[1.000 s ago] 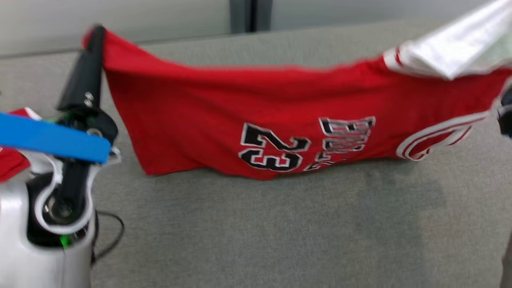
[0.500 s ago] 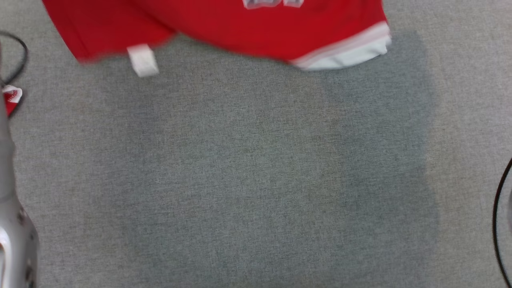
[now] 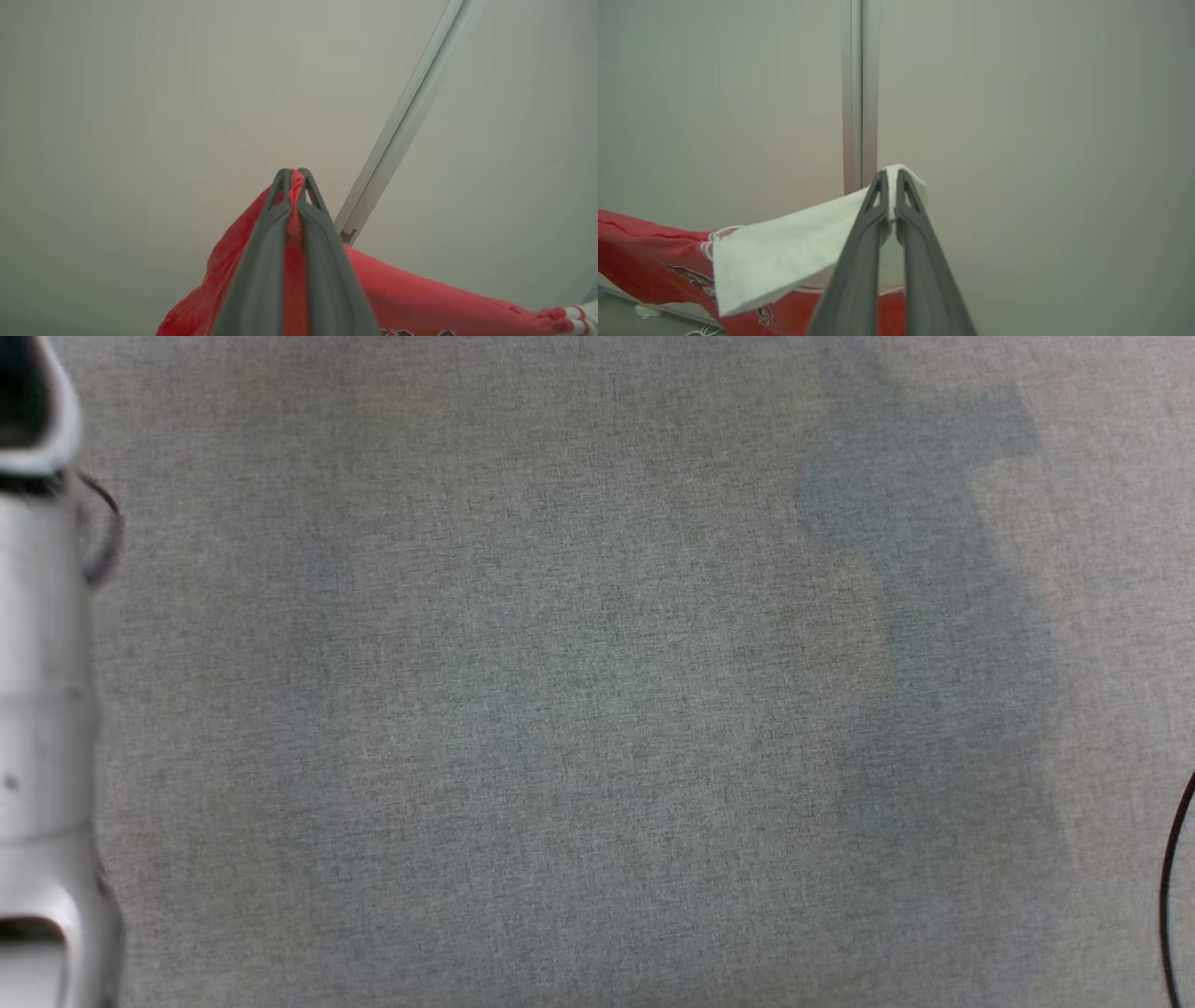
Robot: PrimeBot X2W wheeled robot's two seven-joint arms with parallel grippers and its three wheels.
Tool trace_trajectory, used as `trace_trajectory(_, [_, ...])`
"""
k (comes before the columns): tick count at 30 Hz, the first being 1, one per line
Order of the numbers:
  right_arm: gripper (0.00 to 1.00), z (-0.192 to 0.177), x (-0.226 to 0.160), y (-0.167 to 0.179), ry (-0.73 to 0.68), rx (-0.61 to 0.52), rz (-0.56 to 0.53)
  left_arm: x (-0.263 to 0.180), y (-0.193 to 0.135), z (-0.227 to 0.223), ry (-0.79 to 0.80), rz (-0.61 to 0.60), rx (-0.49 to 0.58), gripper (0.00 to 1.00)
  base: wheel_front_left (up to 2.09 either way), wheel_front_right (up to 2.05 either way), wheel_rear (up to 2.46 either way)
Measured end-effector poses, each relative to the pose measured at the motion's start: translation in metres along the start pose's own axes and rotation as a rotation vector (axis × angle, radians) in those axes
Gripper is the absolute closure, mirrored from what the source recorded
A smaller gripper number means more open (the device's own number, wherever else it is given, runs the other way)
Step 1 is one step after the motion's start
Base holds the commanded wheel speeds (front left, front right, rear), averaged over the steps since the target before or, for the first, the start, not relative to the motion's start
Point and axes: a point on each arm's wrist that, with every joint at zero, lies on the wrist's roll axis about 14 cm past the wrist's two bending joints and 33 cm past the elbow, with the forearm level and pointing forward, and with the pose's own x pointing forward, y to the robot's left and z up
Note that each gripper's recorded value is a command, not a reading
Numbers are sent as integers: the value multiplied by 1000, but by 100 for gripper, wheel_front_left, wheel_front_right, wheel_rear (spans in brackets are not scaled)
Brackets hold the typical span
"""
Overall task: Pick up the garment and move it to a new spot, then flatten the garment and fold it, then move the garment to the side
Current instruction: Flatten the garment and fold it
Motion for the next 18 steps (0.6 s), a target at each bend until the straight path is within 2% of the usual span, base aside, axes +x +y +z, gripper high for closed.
trace_trajectory(3, [100,-55,-31,8,155,51,11,-33,20,-50,109,65,-38,100,0,0,0])
trace_trajectory(7, [100,-106,-84,14,340,118,2,-94,40,-106,266,162,-61,100,0,0,0])
trace_trajectory(12, [100,-136,-148,10,525,173,-45,-160,50,-126,371,255,-73,100,0,0,0])
trace_trajectory(18, [100,-142,-223,3,710,203,-105,-227,39,-124,451,293,-62,100,0,0,0])
